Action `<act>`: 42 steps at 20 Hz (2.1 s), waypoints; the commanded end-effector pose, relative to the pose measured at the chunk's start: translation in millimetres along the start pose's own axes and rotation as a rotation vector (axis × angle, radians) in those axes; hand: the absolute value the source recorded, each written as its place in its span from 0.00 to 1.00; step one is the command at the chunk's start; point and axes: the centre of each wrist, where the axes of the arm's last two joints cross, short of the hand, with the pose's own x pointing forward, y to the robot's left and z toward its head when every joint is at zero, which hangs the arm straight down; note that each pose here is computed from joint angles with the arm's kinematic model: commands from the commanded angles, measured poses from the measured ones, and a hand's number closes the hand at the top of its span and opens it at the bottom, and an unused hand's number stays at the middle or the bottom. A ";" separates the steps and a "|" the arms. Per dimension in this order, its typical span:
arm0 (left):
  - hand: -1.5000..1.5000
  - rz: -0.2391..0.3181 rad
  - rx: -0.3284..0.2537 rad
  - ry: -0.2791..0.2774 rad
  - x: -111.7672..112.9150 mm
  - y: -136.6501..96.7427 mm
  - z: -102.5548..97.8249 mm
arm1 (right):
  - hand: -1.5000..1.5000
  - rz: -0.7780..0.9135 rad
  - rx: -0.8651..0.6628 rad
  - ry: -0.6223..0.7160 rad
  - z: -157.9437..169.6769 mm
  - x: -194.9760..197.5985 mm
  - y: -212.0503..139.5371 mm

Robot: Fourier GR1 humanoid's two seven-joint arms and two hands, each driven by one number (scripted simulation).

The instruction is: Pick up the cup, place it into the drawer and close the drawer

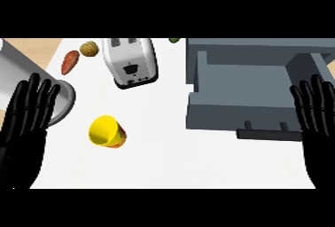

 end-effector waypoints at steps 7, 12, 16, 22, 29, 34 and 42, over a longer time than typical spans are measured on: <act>0.00 0.005 0.416 0.096 -22.2 -34.9 1.6 | 0.00 -0.122 0.110 0.055 -6.8 -5.7 18.9; 0.00 0.023 0.426 0.076 -19.7 -75.9 -6.0 | 0.00 -0.100 0.085 0.070 -8.9 -6.1 11.6; 0.00 0.032 0.442 0.068 -23.6 -66.8 -21.1 | 0.00 -0.107 0.083 0.056 -12.5 -3.3 11.8; 0.00 0.015 0.446 0.071 -18.0 -81.3 -33.5 | 0.00 -0.108 0.090 0.064 -24.0 -0.4 13.8; 0.00 0.005 0.480 0.117 -35.5 -56.2 -19.7 | 0.00 -0.130 0.086 0.063 -25.7 -7.2 20.8; 0.00 0.011 0.505 0.155 -34.6 -78.8 -11.2 | 0.00 -0.106 0.078 0.038 -20.6 4.6 -1.6; 0.00 -0.016 0.557 0.240 -69.4 -65.7 8.6 | 0.00 -0.110 0.075 0.045 -34.5 -9.4 17.8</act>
